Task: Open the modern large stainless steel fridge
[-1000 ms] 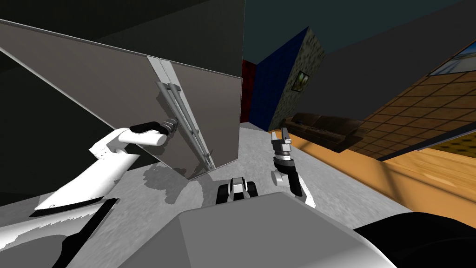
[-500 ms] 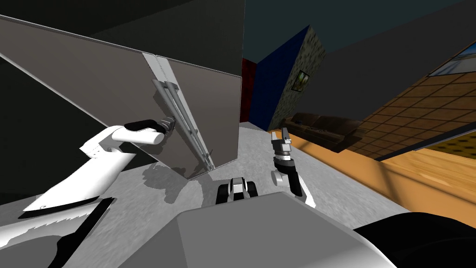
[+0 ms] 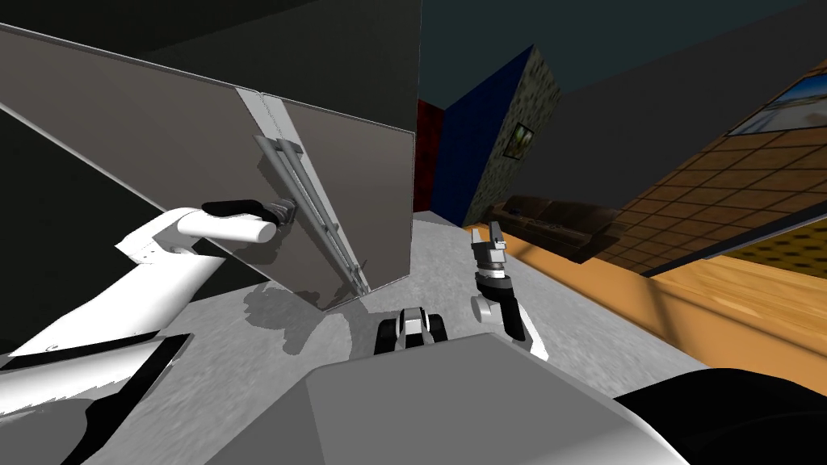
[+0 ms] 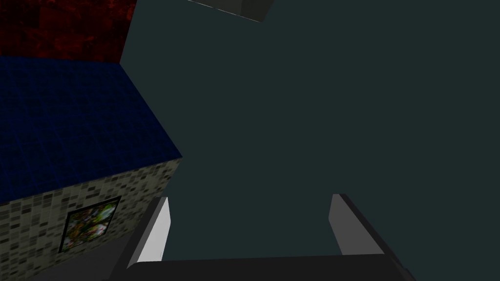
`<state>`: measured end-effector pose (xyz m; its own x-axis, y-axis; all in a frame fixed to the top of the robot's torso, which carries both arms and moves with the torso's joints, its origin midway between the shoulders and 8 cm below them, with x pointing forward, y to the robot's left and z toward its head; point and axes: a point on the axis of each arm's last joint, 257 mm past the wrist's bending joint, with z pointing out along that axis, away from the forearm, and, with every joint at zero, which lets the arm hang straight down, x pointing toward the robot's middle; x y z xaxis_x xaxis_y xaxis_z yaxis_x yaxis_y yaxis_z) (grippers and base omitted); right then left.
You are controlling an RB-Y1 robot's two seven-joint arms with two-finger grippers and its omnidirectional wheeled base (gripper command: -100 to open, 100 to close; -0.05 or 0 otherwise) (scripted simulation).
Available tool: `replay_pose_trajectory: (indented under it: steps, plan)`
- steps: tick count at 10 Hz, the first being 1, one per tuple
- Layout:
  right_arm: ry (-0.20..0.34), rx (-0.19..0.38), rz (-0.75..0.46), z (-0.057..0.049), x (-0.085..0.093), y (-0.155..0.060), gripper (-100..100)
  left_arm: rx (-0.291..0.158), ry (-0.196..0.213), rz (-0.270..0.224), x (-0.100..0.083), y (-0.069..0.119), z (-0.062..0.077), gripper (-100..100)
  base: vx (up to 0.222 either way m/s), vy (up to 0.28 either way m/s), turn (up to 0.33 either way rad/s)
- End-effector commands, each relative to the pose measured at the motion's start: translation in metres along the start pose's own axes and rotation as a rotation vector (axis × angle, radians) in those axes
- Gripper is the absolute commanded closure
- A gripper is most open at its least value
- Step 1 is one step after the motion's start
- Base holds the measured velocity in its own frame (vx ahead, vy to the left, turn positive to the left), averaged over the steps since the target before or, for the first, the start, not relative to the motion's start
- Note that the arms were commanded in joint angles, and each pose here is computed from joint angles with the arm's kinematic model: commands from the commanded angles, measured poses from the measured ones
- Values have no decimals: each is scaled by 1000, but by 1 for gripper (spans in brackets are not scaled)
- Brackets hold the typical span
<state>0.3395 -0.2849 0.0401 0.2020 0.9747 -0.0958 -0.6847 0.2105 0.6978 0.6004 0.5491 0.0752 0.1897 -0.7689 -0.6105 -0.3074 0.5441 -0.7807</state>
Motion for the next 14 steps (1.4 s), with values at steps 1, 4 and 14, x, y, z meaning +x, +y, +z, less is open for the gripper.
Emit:
replay_pose_trajectory:
  steps: [1,4,14]
  plan:
    - [0,0,0,0,0,0,0,48,-42,-19,-27,-30,-10,-100,8,-20,-10]
    - [0,0,0,0,0,0,0,61,-39,-14,-25,-36,-12,-100,14,14,0]
    - [0,0,0,0,0,0,0,-23,-61,-12,-53,-24,-21,-100,4,-14,23]
